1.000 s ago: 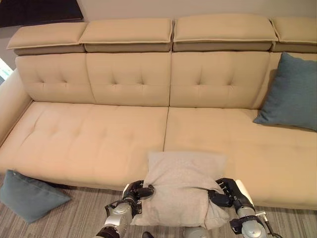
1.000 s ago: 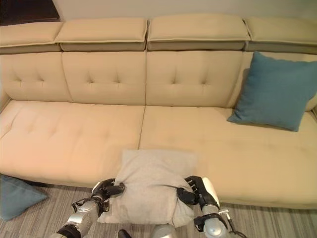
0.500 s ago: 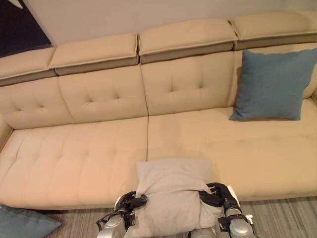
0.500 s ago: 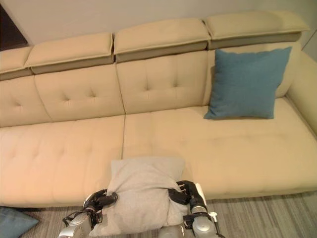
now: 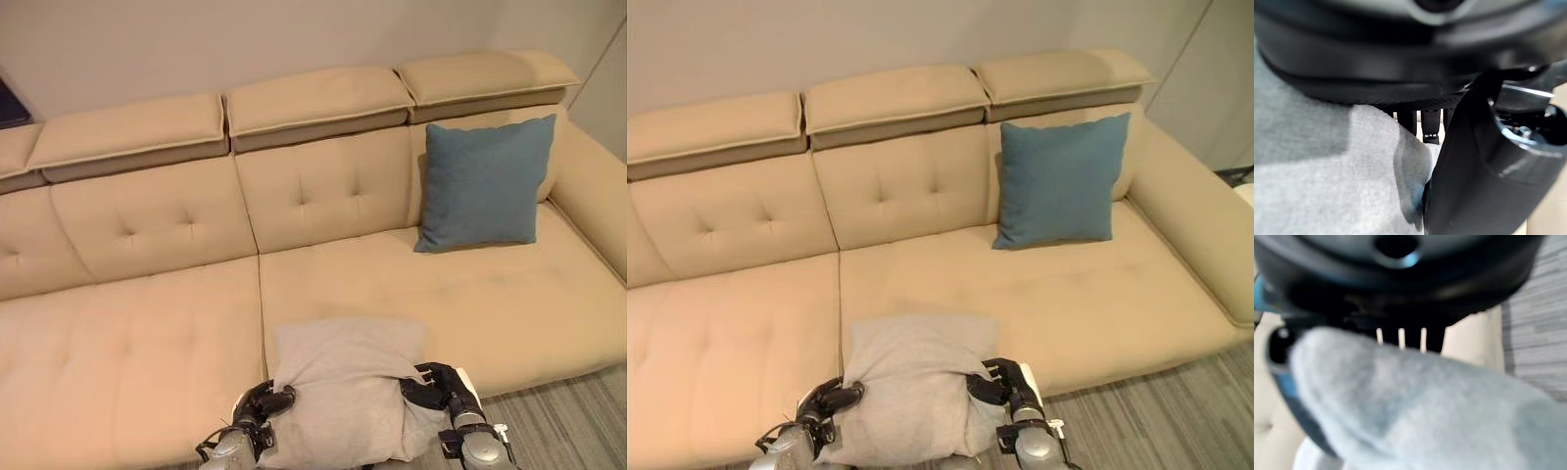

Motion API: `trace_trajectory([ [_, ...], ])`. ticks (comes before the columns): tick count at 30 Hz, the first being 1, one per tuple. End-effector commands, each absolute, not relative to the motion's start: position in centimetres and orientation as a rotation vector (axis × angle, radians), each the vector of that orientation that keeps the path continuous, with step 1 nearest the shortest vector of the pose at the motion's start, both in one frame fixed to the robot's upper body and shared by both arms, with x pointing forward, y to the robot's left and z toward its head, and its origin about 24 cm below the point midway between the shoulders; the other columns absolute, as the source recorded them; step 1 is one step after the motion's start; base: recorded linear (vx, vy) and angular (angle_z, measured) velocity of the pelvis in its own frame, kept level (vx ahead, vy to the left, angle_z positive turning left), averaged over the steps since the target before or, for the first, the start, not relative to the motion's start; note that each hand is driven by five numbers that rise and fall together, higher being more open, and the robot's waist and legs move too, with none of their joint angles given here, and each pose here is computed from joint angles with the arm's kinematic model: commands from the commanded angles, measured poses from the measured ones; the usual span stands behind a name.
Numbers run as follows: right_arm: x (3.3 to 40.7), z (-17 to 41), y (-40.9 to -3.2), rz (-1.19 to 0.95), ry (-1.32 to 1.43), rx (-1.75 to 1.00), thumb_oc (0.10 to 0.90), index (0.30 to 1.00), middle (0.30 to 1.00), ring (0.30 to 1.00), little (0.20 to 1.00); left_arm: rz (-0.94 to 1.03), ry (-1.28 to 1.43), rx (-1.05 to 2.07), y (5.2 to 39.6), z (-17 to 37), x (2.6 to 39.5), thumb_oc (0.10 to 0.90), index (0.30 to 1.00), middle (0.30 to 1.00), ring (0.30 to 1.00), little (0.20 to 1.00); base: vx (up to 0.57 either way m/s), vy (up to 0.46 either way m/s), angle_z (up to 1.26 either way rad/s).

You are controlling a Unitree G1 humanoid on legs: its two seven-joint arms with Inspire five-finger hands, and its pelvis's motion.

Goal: Pick up all the scattered cushions and arrange them neatly on the sofa.

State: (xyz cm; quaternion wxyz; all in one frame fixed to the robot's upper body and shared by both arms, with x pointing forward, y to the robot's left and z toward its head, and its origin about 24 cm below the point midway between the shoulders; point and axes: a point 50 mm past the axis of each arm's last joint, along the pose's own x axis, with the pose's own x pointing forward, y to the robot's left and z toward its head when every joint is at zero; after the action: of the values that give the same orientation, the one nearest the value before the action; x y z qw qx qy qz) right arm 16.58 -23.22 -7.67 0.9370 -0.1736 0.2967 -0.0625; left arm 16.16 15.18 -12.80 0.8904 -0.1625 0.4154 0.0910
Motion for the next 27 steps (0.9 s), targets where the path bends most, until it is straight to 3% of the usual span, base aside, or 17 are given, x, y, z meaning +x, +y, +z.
trace_trajectory([
  [1,20.9,-3.1,-20.9,-0.119,0.309,-0.227,0.4,0.3,0.3,0.3,0.3,0.249,0.611,-0.483,15.4,-9.7,20.0,0.4,0.3,0.3,0.3,0.3,0.14,0.232,0.08],
  [20,20.8,-3.5,-19.5,-0.086,0.326,-0.259,0.4,0.3,0.3,0.3,0.3,0.267,0.642,-0.434,17.5,-10.1,17.4,0.4,0.3,0.3,0.3,0.3,0.02,0.233,-0.01],
  [27,21.5,-3.0,-19.0,-0.059,0.293,-0.255,0.4,0.3,0.3,0.3,0.3,0.222,0.629,-0.407,16.9,-9.8,18.1,0.4,0.3,0.3,0.3,0.3,0.05,0.001,0.36],
])
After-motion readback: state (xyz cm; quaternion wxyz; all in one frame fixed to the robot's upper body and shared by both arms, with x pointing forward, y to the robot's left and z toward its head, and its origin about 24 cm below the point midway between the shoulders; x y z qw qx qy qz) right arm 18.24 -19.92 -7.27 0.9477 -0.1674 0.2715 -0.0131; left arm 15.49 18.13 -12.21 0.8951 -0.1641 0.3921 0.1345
